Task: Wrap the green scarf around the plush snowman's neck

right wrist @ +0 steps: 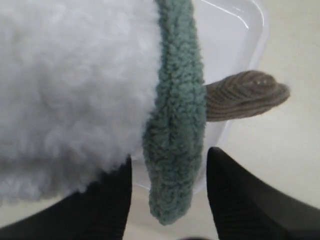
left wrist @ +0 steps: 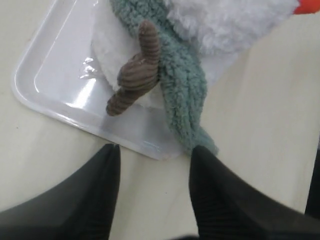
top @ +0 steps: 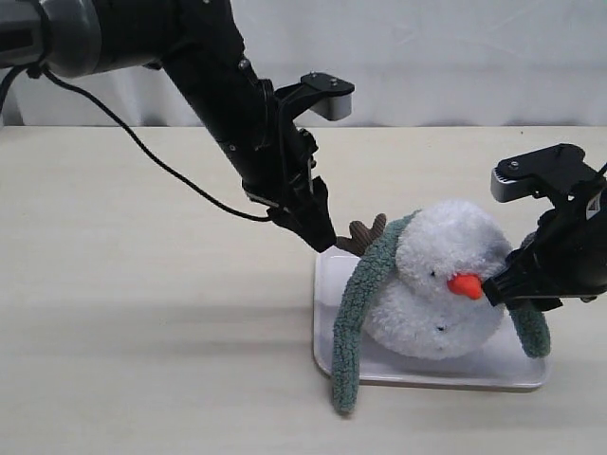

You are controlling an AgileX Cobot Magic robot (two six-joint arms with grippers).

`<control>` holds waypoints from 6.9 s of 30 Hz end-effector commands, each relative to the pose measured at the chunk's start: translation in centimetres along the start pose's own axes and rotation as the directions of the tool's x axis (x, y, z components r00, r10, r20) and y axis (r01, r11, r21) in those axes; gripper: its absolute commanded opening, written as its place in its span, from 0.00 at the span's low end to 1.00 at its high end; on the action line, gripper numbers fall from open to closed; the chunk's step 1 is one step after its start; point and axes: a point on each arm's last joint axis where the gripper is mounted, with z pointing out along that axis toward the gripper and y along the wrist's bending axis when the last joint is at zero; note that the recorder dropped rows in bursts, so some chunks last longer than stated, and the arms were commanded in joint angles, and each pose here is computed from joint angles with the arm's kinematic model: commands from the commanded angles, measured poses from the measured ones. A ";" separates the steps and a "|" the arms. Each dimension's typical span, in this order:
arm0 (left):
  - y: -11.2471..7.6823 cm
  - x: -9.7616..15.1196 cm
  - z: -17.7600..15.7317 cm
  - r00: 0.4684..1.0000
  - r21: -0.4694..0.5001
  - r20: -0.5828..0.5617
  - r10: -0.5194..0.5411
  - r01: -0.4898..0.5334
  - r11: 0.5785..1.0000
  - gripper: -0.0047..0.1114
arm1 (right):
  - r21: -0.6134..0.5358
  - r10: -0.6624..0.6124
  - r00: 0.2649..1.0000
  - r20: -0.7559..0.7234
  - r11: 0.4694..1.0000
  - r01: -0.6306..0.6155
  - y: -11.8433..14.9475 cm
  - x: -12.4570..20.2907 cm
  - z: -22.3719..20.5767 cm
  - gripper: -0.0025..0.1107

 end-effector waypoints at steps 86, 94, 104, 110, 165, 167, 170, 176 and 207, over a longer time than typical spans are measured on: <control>-1.4 1.7 10.1 0.929 0.024 0.349 0.124 -0.142 0.990 0.41 | 0.079 0.047 0.994 0.096 0.995 -0.055 -0.4 2.5 1.0 0.49; -1.4 1.6 10.1 0.927 0.027 0.357 0.114 -0.132 0.991 0.41 | 0.063 0.062 0.995 0.082 0.996 -0.067 -0.2 2.6 1.6 0.08; -1.4 1.6 10.1 0.927 0.032 0.359 0.111 -0.131 0.991 0.41 | 0.045 0.083 0.995 0.049 0.995 -0.085 -0.1 2.7 2.3 0.55; -1.4 1.6 10.1 0.927 0.034 0.359 0.111 -0.132 0.991 0.41 | 0.036 0.090 0.991 0.102 0.995 -0.094 0.0 2.2 2.2 0.47; -1.2 0.8 9.7 0.901 0.042 0.433 0.009 -0.030 0.999 0.41 | -0.092 0.062 0.997 -0.049 0.994 -0.066 1.6 6.2 -0.4 0.06; -1.2 0.8 9.7 0.901 0.040 0.433 0.009 -0.029 0.999 0.41 | -0.105 0.060 0.997 -0.048 0.992 -0.065 1.8 6.3 -0.3 0.06; -1.2 0.8 9.7 0.901 0.040 0.433 0.009 -0.029 0.999 0.41 | -0.106 0.061 0.997 -0.057 0.992 -0.067 1.8 6.3 0.0 0.06; -1.2 0.8 9.7 0.901 0.040 0.433 0.009 -0.029 0.999 0.41 | -0.116 0.064 0.985 -0.161 0.990 -0.083 1.9 6.4 2.4 0.06; -3.9 1.7 9.3 0.942 0.356 0.311 -0.123 0.004 0.934 0.41 | -0.294 -0.002 0.996 -0.088 0.955 -0.024 3.3 4.7 2.6 0.06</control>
